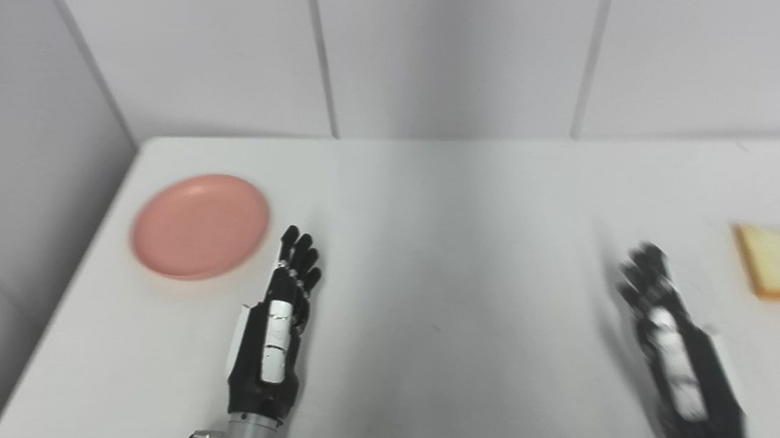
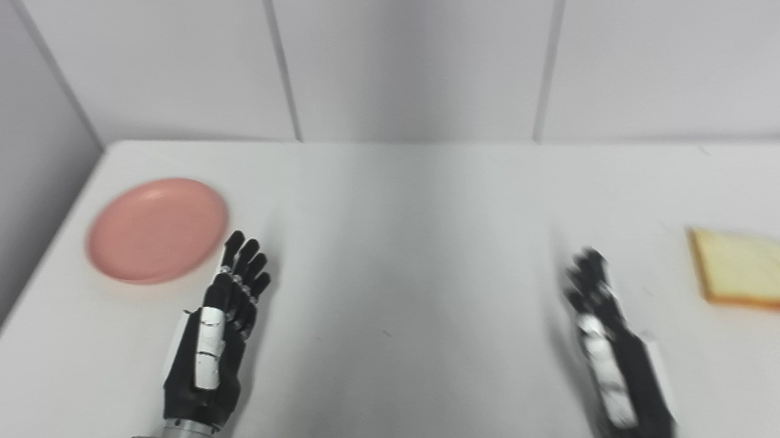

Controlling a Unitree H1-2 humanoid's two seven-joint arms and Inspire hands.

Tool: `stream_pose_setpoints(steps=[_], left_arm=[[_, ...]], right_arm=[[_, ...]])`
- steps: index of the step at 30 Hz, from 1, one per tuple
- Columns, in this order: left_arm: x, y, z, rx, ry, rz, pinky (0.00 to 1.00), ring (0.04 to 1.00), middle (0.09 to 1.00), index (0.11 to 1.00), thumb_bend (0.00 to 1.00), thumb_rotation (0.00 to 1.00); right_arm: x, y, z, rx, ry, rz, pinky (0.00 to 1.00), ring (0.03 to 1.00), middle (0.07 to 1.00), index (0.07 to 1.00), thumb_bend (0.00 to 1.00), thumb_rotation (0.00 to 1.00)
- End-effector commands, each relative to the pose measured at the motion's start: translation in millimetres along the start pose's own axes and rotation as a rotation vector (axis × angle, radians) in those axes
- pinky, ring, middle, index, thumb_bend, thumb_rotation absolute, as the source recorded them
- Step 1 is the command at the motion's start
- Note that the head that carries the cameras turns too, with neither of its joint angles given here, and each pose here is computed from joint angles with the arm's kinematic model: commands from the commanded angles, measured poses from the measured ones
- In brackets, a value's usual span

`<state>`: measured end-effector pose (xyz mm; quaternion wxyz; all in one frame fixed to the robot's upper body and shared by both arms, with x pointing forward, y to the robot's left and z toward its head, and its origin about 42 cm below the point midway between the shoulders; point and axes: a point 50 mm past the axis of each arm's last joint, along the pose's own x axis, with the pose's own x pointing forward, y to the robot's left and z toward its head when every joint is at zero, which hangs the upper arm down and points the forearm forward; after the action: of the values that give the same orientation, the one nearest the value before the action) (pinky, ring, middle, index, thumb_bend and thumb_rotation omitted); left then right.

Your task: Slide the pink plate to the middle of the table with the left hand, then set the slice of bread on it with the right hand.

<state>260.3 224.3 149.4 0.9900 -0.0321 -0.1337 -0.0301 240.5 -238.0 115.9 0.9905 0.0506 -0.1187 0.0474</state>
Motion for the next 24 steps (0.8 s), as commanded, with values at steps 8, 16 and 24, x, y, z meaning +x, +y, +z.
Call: stream_pose_setpoints(steps=[8,16,24], left_arm=[[13,33,30,0.053,-0.126,0.076,0.95,0.954,0.964,0.998,0.77,1.00],[12,51,42,0.089,-0.132,0.110,0.97,0.964,0.966,0.990,0.76,1.00],[16,81,47,0.156,-0.121,0.141,0.96,0.948,0.951,0.995,0.80,1.00]], right_arm=[[-29,-18,-41,0.007,0.125,-0.009,1.00,1.000,1.000,1.000,0.66,0.93],[-32,-12,-41,0.002,0.140,-0.003,1.00,1.000,1.000,1.000,0.67,0.93],[-31,-4,-45,0.015,0.131,-0.004,1.00,1.000,1.000,1.000,0.69,0.92]])
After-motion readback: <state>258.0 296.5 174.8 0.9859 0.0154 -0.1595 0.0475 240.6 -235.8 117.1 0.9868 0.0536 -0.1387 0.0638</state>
